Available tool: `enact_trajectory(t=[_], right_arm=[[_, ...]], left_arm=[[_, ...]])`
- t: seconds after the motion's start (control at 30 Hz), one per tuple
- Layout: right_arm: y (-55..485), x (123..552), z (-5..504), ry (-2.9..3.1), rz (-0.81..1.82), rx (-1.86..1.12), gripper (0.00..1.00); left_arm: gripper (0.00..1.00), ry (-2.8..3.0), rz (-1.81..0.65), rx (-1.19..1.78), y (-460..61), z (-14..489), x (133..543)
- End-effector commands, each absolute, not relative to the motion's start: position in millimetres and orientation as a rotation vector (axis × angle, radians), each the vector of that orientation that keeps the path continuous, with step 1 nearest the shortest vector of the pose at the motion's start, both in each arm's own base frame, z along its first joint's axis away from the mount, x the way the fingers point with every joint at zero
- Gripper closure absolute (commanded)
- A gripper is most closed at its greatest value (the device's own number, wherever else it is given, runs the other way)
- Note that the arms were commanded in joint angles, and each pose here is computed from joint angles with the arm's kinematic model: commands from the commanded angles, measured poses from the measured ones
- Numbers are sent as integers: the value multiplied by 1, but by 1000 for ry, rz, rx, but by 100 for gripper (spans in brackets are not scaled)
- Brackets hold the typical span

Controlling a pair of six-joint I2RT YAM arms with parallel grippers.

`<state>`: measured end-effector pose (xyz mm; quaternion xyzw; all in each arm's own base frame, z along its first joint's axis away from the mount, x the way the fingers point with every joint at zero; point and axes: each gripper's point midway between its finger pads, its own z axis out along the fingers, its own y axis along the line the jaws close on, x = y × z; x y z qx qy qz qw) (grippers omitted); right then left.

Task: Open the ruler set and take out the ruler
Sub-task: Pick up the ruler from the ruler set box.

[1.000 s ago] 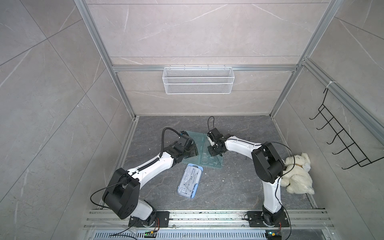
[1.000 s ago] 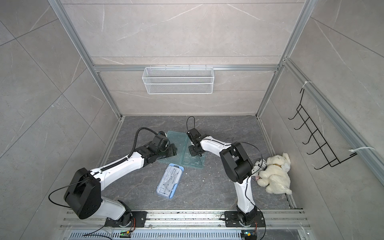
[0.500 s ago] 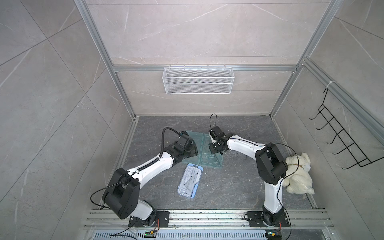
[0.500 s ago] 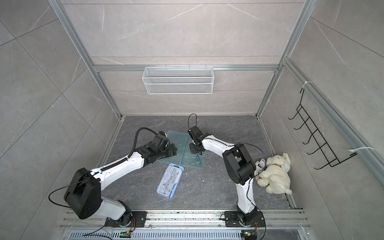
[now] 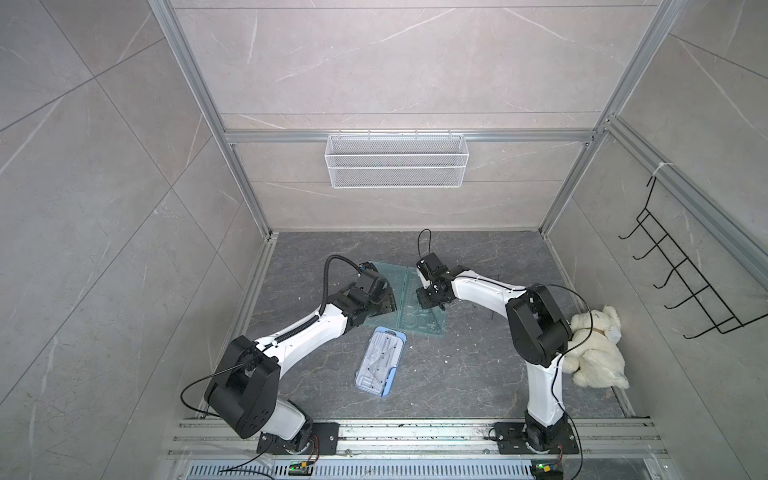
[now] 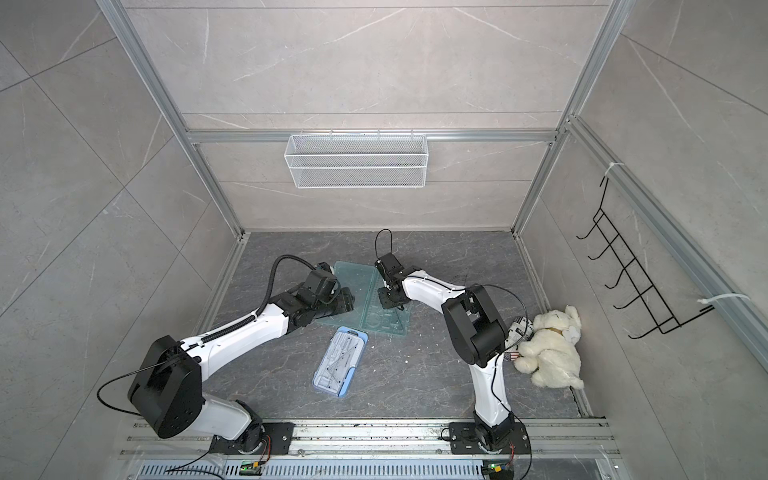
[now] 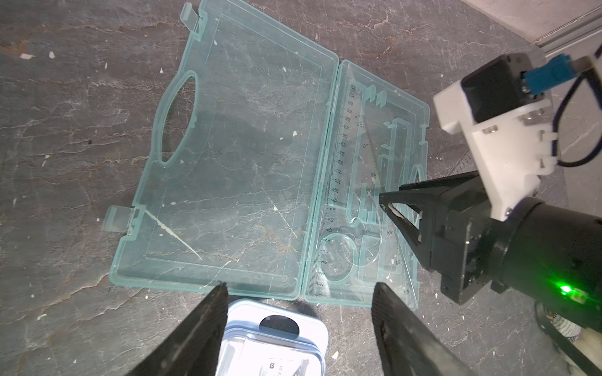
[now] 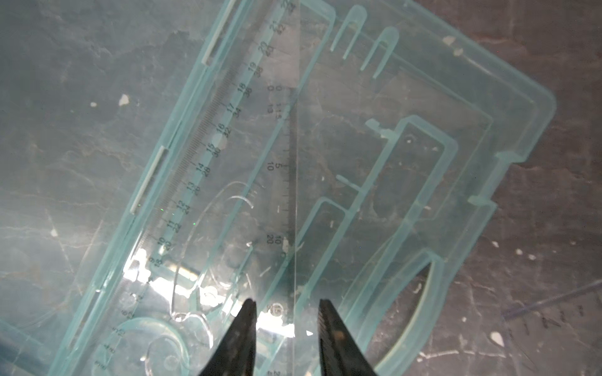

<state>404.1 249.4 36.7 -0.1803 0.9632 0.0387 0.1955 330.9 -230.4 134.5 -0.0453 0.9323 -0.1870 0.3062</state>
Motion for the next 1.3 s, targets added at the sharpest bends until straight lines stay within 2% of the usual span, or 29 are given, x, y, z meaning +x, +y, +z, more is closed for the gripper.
enact_trajectory(t=[0.0,0.77,1.0,1.13,1.27], right_arm=[[256,404,29,2714,108,-547,65],[245,405,9,2755,-23,-511,64],[242,401,13,2776,-12,-393,59],[243,401,14,2775,14,-324,59],[243,401,12,2782,11,-308,64]], left_arm=[[28,2438,-481,-99,-231,148,336],[28,2443,-473,-102,-230,147,335],[28,2443,-470,-107,-229,146,334],[28,2438,-467,-110,-227,147,333],[28,2439,-467,-109,-226,148,332]])
